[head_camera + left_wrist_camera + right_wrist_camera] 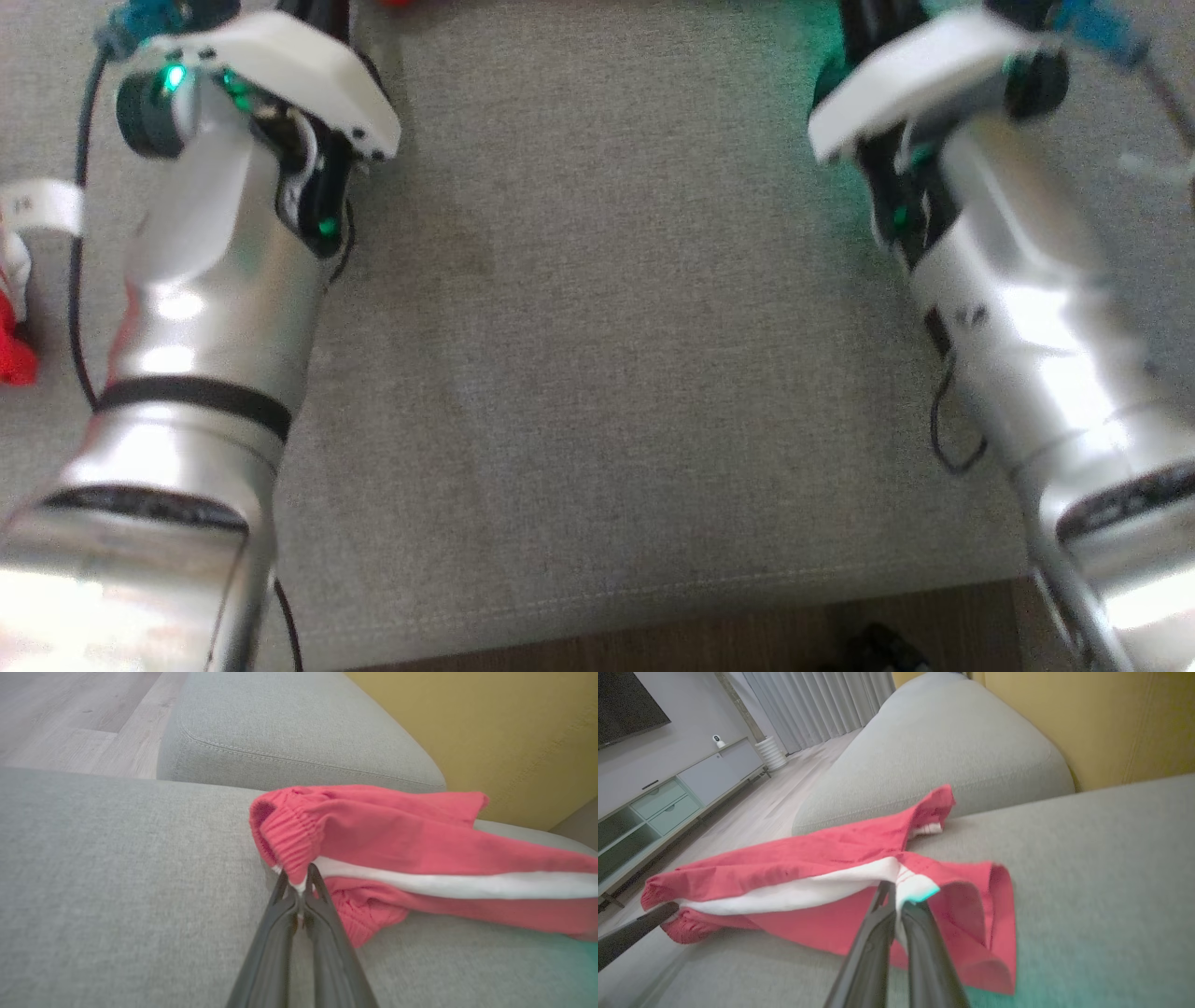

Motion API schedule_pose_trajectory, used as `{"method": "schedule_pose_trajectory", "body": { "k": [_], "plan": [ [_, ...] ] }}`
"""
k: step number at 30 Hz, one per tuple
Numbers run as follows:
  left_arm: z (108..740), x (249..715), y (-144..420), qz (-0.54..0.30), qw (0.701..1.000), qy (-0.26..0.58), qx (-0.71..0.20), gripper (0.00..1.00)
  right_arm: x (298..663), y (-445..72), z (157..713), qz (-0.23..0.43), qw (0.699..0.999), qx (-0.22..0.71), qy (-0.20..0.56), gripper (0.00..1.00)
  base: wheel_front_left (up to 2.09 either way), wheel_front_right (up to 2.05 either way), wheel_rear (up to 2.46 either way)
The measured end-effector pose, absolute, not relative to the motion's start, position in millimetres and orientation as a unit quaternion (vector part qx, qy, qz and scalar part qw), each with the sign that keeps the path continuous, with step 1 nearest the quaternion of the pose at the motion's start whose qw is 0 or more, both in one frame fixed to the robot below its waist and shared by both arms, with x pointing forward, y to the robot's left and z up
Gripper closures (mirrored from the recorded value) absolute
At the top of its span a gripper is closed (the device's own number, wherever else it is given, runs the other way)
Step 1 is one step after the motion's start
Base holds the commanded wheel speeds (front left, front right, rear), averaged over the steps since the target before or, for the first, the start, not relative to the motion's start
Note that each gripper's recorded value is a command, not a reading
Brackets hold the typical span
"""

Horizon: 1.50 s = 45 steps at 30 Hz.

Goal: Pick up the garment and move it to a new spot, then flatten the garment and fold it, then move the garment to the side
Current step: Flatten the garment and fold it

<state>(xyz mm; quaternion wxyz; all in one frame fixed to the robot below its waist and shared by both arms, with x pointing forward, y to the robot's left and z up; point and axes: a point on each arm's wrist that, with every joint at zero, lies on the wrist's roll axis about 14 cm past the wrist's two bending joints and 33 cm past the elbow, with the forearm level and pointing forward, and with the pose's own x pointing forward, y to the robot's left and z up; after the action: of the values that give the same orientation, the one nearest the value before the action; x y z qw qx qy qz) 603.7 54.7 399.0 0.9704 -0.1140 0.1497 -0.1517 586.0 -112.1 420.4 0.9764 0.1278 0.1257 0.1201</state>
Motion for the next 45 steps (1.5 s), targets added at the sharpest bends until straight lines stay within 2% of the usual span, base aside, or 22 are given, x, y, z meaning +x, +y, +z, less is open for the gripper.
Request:
{"method": "schedule_pose_trajectory", "body": {
  "k": [5, 12, 22, 29, 37, 45],
  "plan": [
    [400, 573, 52, -0.163, 0.970, 0.132, -0.124, 1.00, 546, -116, 399, 0.120, 0.972, 0.145, 0.139, 1.00, 0.00, 0.00, 0.00],
    [406, 506, 47, -0.187, 0.968, 0.112, -0.125, 1.00, 480, -139, 402, 0.107, 0.975, 0.155, 0.121, 1.00, 0.00, 0.00, 0.00],
    [417, 414, 46, -0.208, 0.965, 0.114, -0.114, 1.00, 407, -158, 440, 0.090, 0.980, 0.140, 0.108, 1.00, 0.00, 0.00, 0.00],
    [446, 384, 50, -0.211, 0.965, 0.114, -0.110, 1.00, 366, -165, 452, 0.063, 0.977, 0.134, 0.152, 1.00, 0.00, 0.00, 0.00],
    [455, 384, 49, -0.224, 0.958, 0.136, -0.115, 1.00, 369, -177, 448, 0.056, 0.968, 0.109, 0.217, 1.00, 0.00, 0.00, 0.00],
    [453, 432, 50, -0.233, 0.955, 0.136, -0.124, 1.00, 460, -175, 465, 0.106, 0.972, 0.052, 0.201, 1.00, 0.00, 0.00, 0.00]
  ]
}}
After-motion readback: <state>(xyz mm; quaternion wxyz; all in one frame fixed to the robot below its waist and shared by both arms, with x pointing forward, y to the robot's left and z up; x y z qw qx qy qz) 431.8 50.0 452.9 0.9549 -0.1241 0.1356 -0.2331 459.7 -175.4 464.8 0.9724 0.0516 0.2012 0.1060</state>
